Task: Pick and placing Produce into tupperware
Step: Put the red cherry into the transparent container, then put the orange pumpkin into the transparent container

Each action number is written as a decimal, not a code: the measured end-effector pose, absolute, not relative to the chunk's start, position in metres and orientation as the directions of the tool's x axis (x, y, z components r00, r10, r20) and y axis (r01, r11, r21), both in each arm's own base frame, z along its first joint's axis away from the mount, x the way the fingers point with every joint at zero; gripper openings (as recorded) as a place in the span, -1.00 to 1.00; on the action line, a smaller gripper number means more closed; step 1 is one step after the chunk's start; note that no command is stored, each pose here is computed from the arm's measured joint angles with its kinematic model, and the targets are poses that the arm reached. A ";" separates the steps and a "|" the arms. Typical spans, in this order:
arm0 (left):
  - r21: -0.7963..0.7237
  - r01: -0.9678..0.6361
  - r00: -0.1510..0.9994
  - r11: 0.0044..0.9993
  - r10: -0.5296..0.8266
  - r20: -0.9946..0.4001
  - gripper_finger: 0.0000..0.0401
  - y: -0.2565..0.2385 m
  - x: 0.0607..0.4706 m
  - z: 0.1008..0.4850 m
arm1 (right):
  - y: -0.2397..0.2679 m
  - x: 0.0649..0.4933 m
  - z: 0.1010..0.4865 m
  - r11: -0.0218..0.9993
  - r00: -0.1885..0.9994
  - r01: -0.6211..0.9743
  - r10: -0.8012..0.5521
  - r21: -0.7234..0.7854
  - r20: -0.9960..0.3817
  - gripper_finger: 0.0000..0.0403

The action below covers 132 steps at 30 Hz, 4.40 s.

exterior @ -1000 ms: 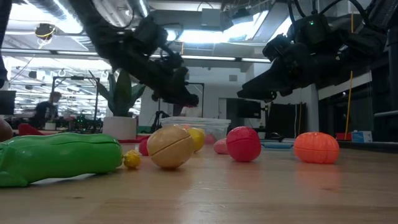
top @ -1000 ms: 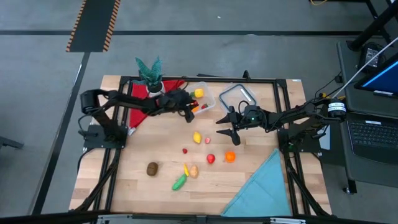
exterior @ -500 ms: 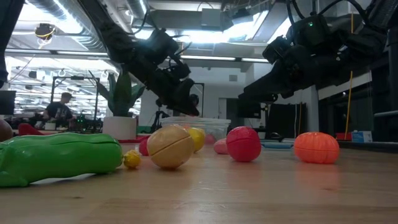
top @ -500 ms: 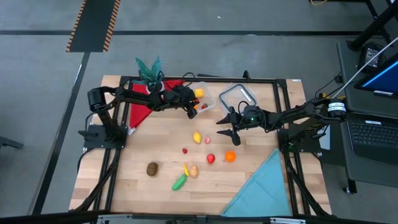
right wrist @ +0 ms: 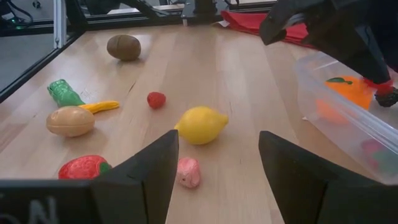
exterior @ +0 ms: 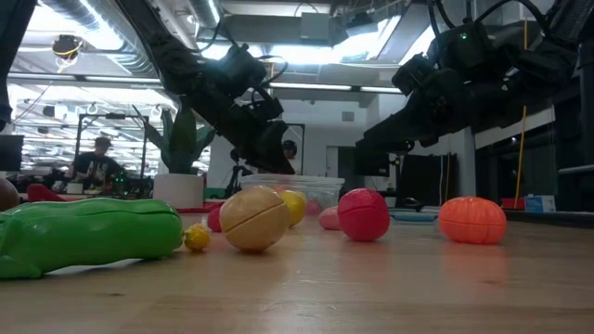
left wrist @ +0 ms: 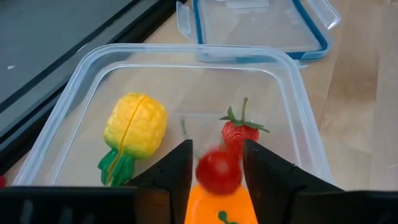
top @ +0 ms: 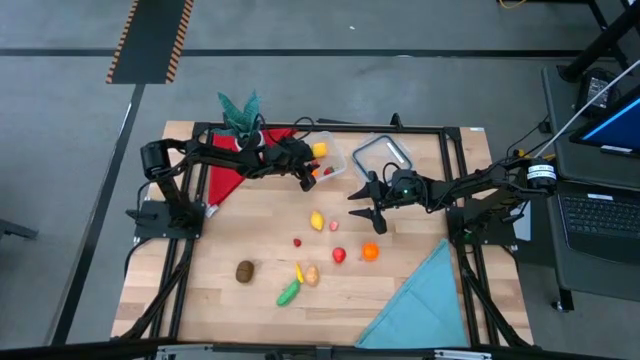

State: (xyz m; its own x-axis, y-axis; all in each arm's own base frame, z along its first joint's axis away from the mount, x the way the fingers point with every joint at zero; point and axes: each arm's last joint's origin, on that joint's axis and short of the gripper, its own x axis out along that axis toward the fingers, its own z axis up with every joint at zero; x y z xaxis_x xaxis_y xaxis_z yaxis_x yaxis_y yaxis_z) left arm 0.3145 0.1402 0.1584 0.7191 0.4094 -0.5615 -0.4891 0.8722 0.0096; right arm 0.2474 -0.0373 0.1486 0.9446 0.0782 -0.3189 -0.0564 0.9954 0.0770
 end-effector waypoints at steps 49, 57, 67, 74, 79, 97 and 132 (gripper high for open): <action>0.022 -0.325 0.932 0.945 0.324 -0.163 -0.28 0.011 0.209 0.193 | -0.029 0.247 0.164 0.989 0.963 -0.098 0.122 0.110 -0.239 0.12; 0.015 -0.300 0.940 0.954 0.299 -0.164 -0.30 0.003 0.205 0.191 | -0.029 0.247 0.163 0.970 0.959 -0.060 0.120 0.234 -0.255 0.12; 0.046 -0.322 0.931 0.946 0.325 -0.164 -0.23 0.004 0.205 0.191 | -0.029 0.246 0.162 0.979 0.958 -0.072 0.121 0.188 -0.261 0.48; 0.042 -0.317 0.933 0.947 0.320 -0.165 -0.23 0.002 0.205 0.190 | -0.020 0.242 0.166 0.978 0.935 -0.206 0.202 0.016 -0.290 0.63; 0.041 -0.303 0.938 0.952 0.306 -0.164 -0.27 -0.001 0.205 0.190 | -0.001 0.233 0.167 0.958 0.863 -0.286 0.262 0.010 -0.431 0.63; 0.010 -0.251 0.955 0.968 0.250 -0.157 -0.22 -0.013 0.205 0.191 | 0.084 0.226 0.223 0.960 0.659 -0.278 0.158 -0.042 -0.736 0.63; -0.010 -0.228 0.962 0.974 0.224 -0.157 -0.30 -0.018 0.205 0.191 | 0.117 0.223 0.226 0.993 0.717 -0.098 0.028 -0.060 -0.696 0.63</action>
